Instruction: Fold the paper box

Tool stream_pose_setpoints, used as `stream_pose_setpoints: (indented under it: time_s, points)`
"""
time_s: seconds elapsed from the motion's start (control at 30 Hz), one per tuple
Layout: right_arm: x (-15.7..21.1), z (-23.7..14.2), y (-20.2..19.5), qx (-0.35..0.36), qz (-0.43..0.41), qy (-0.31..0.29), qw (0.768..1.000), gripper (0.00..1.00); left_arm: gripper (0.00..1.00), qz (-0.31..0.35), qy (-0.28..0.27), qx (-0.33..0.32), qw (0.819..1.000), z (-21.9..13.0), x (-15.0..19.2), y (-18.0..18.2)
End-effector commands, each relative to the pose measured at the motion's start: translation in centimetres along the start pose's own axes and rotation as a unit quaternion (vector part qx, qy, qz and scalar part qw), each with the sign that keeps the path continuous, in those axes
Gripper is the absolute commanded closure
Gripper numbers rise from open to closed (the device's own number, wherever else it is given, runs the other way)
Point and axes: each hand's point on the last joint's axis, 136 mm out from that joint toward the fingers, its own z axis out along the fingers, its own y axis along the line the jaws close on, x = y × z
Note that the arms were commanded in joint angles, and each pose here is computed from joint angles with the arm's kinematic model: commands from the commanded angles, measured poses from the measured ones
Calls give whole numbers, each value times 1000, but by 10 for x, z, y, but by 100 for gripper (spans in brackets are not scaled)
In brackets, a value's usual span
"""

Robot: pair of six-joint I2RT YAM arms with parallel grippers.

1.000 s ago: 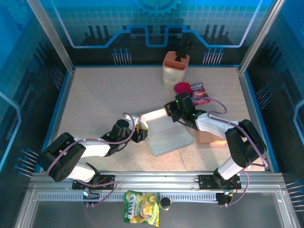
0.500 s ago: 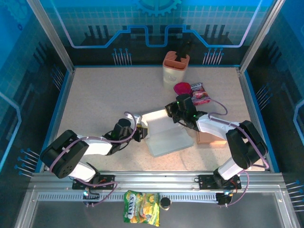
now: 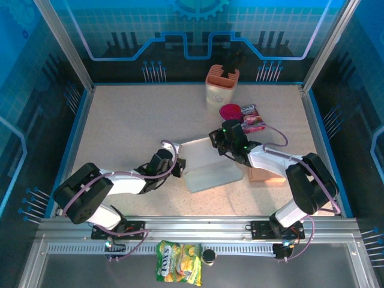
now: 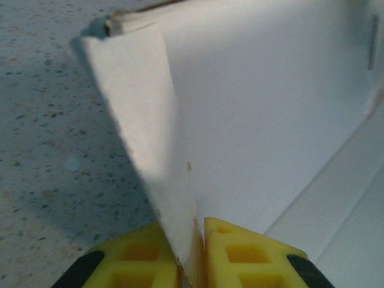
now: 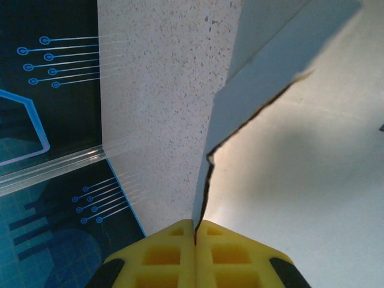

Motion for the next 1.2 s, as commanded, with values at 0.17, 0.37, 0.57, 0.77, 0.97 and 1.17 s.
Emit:
stream_pose_setpoints:
  time_s: [0.17,0.37,0.57,0.77,0.97,1.17]
  points:
    - [25,-10,-1,-8,-15,18,1000,100,88,0,1,-120,993,1,-11,12]
    - [31,-16,1,-13,-18,17,1000,100,93,1,10,-191,981,0,-12,17]
    - [35,-22,1,-14,-24,18,999,100,100,-17,13,-230,973,-4,-10,27]
    - [39,-26,6,-26,-37,28,999,100,100,-11,14,-255,967,-10,-12,31]
    - [33,-50,28,-50,-105,23,993,65,100,1,5,-251,968,-21,-16,32]
    - [14,-95,61,-100,-207,35,973,32,100,0,-25,-213,977,-37,-32,26]
